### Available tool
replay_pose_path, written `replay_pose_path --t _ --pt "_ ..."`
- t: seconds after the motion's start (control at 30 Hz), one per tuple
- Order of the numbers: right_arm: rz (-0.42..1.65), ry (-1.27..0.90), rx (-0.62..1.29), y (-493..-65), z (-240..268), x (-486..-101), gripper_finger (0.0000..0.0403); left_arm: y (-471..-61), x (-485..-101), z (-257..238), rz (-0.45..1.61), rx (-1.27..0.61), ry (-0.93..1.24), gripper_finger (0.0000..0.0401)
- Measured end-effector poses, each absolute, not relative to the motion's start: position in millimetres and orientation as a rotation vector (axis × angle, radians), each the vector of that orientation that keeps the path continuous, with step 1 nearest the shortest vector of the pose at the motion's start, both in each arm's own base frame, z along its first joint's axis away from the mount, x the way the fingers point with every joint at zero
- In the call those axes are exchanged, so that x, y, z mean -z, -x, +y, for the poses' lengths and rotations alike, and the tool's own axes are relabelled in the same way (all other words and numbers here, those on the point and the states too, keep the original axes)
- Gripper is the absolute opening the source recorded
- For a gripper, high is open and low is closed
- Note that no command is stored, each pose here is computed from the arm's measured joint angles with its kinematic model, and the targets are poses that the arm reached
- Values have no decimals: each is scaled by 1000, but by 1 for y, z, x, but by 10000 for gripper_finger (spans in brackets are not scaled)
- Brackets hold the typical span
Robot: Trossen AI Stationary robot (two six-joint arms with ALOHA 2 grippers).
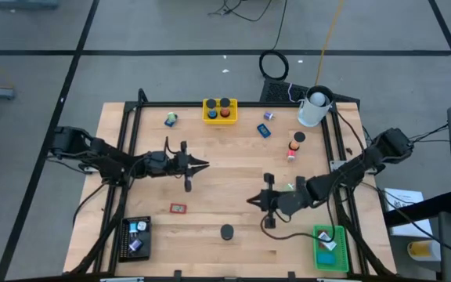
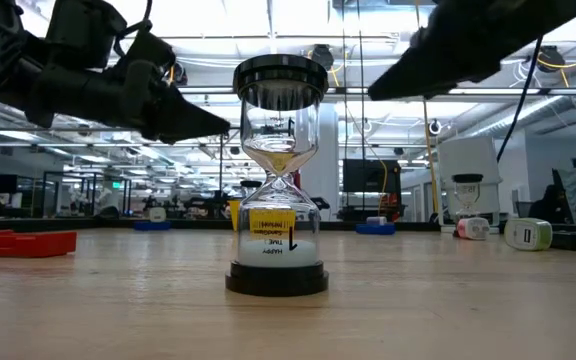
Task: Pick & Place Office items
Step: Put the orange hour glass into the yellow bin
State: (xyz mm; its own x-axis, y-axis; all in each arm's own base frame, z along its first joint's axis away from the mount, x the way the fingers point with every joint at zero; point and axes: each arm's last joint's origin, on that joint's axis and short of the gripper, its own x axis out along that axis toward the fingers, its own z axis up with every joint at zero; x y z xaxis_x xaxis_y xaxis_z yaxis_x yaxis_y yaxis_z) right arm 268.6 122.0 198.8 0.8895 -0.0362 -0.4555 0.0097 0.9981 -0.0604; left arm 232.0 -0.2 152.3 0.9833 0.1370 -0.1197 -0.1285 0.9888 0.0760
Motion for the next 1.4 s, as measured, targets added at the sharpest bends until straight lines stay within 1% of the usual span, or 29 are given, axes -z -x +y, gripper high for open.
replay_pose_path --t 0.2,0.43,0.5,0.63,0.8,0.93,1.07,1.2,1.4 --pt "458 62 166 -273 108 -199 37 -223 -142 -1 161 -128 -69 46" --pt "521 66 195 -269 103 -195 87 -209 -128 -12 222 -63 -55 46" --pt "542 59 257 -263 99 -197 104 -209 -128 -14 221 -48 -54 46" --pt "544 34 414 -248 87 -209 142 -209 -130 -16 205 -38 -51 46" --pt "502 -15 505 -234 79 -223 198 -209 -130 -16 205 -38 -52 47" --pt "525 -64 521 -228 77 -223 245 -209 -130 -16 205 -39 -47 47" --pt "638 -96 483 -221 76 -217 279 -209 -129 -16 211 -39 -46 47" --pt "723 -83 498 -214 74 -211 293 -209 -129 -16 214 -39 -45 47" --pt "777 -111 547 -208 71 -206 295 -209 -129 -14 214 -93 -49 46"
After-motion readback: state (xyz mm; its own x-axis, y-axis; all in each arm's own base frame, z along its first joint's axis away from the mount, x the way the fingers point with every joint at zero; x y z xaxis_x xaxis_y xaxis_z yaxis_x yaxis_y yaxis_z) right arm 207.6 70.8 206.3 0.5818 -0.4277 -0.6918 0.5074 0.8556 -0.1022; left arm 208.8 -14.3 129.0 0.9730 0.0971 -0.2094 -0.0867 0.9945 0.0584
